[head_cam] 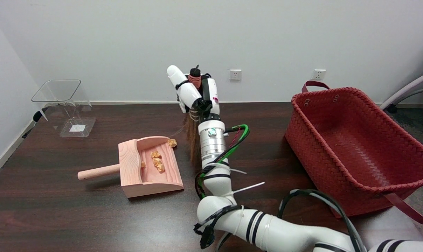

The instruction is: Sweep the paper balls into the dustpan.

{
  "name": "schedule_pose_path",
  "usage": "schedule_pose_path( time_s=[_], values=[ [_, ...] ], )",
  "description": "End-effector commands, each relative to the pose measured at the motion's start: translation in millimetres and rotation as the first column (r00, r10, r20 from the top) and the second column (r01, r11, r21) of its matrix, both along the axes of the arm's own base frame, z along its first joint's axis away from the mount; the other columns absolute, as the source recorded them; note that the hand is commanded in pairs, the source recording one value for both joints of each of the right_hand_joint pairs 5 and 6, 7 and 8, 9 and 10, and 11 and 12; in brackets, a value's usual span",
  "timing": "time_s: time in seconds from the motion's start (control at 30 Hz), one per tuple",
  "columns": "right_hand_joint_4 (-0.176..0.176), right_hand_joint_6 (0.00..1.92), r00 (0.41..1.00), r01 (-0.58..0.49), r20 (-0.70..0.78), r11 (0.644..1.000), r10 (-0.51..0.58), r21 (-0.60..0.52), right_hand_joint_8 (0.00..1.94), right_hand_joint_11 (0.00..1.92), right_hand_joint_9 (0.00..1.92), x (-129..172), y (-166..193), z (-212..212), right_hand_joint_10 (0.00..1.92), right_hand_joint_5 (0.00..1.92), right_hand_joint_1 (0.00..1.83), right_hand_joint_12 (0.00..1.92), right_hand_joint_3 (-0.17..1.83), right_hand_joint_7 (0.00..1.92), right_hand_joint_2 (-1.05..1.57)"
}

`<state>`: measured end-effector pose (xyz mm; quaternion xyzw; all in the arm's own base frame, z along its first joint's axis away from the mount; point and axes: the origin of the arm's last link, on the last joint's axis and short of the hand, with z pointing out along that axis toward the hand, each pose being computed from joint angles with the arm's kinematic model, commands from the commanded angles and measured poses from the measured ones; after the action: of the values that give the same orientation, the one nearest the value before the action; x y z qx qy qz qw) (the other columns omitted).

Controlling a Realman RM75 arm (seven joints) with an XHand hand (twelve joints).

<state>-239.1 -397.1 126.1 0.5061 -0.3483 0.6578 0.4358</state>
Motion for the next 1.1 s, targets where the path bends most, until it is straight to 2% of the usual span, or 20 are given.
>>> schedule_pose_path(
  time_s=[0.03,0.2,0.37,0.77,1.1],
  values=[
    [0.000,1.92,0.918,0.092,-0.384,0.995,-0.098,-0.035,1.92,1.92,1.92,-32,-31,26,1.92,1.92,0.64,1.92,-0.12,1.92,1.57],
    [0.000,1.92,0.863,0.096,-0.494,0.994,-0.107,-0.047,1.92,1.92,1.92,-38,-31,26,1.92,1.92,0.64,1.92,-0.13,1.92,1.57],
    [0.000,1.92,0.837,0.069,-0.542,0.997,-0.079,-0.038,1.92,1.92,1.92,-31,-36,26,1.92,1.92,0.63,1.92,-0.16,1.92,1.57],
    [0.000,1.92,0.764,0.031,-0.646,0.998,0.012,0.055,1.92,1.92,1.92,-12,-51,1,1.92,1.92,0.62,1.92,-0.16,1.92,1.57],
    [0.000,1.92,0.778,0.072,-0.627,0.986,0.039,0.151,1.92,1.92,1.92,-11,-56,-17,1.92,1.92,0.61,1.92,-0.16,1.92,1.57]
  ],
)
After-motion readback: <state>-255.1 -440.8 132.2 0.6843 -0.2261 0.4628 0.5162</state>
